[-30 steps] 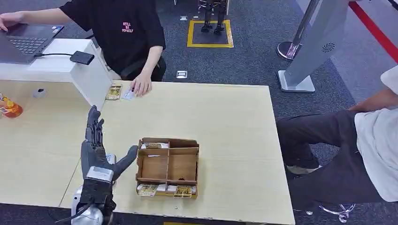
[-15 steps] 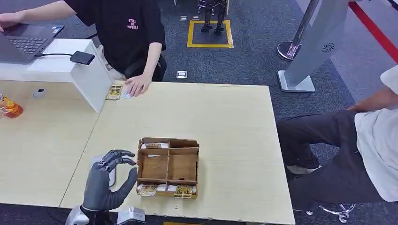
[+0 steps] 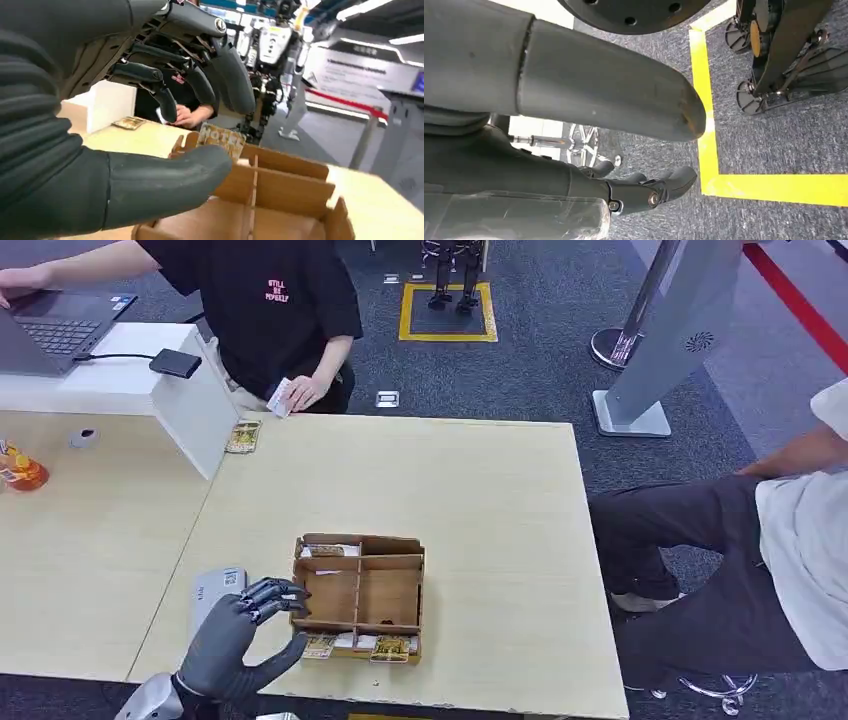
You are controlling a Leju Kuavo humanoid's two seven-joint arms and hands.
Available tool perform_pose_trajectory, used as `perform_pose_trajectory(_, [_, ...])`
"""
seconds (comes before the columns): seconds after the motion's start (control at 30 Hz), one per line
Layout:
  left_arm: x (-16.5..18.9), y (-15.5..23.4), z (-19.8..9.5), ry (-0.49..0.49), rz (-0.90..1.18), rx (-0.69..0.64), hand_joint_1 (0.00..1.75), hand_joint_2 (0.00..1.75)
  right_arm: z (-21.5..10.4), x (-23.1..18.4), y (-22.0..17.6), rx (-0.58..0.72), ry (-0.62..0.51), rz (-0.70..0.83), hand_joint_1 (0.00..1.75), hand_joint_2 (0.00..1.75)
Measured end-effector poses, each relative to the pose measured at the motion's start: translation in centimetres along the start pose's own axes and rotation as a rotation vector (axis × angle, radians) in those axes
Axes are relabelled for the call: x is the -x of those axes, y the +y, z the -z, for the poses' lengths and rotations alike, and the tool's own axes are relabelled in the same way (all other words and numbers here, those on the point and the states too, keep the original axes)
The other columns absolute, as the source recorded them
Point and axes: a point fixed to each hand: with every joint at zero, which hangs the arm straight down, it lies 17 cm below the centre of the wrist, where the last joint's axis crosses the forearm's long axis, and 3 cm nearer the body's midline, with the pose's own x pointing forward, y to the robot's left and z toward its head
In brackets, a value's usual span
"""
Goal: Pass the card to the sensor for recognition and then transmit it.
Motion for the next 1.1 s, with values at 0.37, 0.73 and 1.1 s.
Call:
perform_pose_trajectory(0.37, [0.8, -1.3, -0.7, -0.04, 0.037, 0.166, 0.75, 1.75, 0.0, -0.2, -0.3, -0.006, -0.004, -0.008, 0.0, 0.0])
perform_pose_trajectory(0.73, [1.3, -1.9, -1.0, -0.067, 0.054, 0.279, 0.66, 1.75, 0.1, -0.3, -0.8, -0.001, 0.004, -0.008, 0.0, 0.0])
perform_pose_trajectory(1.1, [2.2, -3.0, -1.8, -0.083, 0.06, 0.421, 0.59, 1.75, 0.1, -0.6, -1.2, -0.001, 0.004, -0.016, 0.0, 0.0])
